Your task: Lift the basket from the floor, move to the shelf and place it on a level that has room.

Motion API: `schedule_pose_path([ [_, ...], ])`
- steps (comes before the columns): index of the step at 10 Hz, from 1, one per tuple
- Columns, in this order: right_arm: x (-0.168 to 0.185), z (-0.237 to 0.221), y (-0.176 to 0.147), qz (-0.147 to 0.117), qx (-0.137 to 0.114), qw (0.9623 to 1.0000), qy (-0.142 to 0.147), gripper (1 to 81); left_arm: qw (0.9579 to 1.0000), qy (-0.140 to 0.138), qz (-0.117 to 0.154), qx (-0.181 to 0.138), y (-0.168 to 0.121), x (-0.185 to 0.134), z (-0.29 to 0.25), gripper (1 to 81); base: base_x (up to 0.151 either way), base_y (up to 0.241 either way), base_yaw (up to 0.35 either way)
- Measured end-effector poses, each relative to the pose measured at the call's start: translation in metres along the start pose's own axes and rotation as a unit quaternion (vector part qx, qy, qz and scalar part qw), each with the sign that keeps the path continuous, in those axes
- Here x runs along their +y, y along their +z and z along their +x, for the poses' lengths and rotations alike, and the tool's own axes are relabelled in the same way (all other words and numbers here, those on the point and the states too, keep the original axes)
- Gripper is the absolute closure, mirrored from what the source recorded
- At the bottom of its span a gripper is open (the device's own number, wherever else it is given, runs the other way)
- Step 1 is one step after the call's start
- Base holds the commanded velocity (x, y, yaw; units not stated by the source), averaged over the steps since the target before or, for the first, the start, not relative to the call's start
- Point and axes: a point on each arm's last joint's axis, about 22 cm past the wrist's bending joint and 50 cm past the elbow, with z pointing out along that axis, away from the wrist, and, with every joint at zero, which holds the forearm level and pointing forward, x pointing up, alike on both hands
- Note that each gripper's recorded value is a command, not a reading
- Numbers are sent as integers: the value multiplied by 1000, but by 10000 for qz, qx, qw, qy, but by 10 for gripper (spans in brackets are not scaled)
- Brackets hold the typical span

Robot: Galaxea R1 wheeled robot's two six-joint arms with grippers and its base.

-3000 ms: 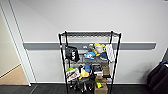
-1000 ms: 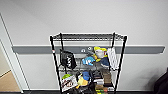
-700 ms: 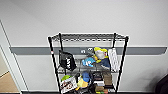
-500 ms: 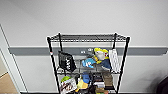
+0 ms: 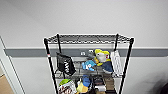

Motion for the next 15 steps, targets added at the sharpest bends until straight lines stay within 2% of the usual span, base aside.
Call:
schedule_pose_path([
  [10, -1, -1, 1, 11, -3, 10000, -1, 811, 10000, 11, -52, -31, 5, 5, -2, 811, 120, 0, 0],
  [15, -3, 5, 1, 29, 53, 10000, -32, 811, 10000, 35, -55, -20, 6, 5, -1, 811, 0, 0, 0],
])
